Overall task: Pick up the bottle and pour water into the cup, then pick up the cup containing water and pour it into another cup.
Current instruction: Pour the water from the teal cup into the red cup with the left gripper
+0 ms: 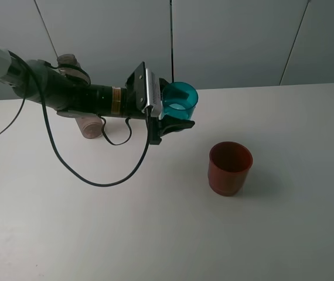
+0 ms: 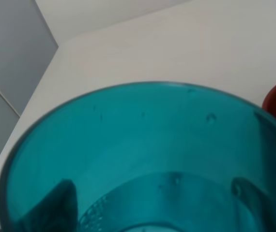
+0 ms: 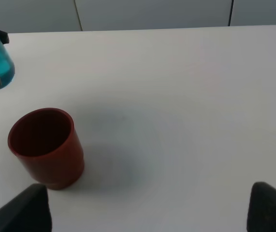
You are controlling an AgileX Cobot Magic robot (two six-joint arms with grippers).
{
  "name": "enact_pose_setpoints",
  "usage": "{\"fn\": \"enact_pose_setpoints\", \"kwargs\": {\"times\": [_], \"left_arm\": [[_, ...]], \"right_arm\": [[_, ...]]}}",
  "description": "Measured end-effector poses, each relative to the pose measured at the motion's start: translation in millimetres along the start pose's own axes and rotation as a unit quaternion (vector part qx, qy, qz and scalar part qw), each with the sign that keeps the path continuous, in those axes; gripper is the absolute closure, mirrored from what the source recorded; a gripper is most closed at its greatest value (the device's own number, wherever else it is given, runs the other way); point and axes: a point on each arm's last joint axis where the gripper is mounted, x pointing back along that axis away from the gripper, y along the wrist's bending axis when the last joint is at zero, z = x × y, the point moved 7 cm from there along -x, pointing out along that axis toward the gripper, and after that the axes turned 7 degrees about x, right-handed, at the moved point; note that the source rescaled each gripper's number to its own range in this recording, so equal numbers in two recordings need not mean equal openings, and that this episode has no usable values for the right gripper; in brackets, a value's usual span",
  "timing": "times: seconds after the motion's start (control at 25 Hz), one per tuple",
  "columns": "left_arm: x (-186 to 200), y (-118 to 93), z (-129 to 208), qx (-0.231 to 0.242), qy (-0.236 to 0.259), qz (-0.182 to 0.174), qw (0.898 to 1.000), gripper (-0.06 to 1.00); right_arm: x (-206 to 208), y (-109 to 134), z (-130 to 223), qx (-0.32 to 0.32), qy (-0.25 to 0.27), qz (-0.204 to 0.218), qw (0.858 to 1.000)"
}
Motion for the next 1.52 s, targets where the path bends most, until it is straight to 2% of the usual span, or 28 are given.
{"fn": "enact_pose_setpoints", "kwargs": {"times": [0.2, 0.4, 0.6, 0.8, 1.2, 1.52], "left_arm": [[-16.1, -12.0, -7.8, -0.031, 0.046, -0.003, 0.998, 0.78], [-25.7, -22.1, -17.8, -0.059, 0.065, -0.002, 0.996, 0.78], [-32.4, -28.1, -20.8, -0.109, 0.09, -0.004, 0.99, 0.78], [-41.1, -39.4, -26.0, -0.156, 0.103, 0.005, 0.982, 0.78], [-53.0, -56.7, -28.0, -0.206, 0.125, 0.02, 0.97, 0.78], [-54.5, -58.7, -26.8, -0.237, 0.135, 0.023, 0.962, 0.78]], "right_arm": [[0.0, 0.0, 0.0, 0.003, 0.0, 0.0, 1.0], [0.0, 0.0, 0.0, 0.003, 0.0, 0.0, 1.0], [0.0, 0.0, 0.0, 0.003, 0.0, 0.0, 1.0], [0.0, 0.0, 0.0, 0.004, 0.0, 0.0, 1.0], [0.0, 0.0, 0.0, 0.004, 0.0, 0.0, 1.0], [0.0, 0.0, 0.0, 0.003, 0.0, 0.0, 1.0]]}}
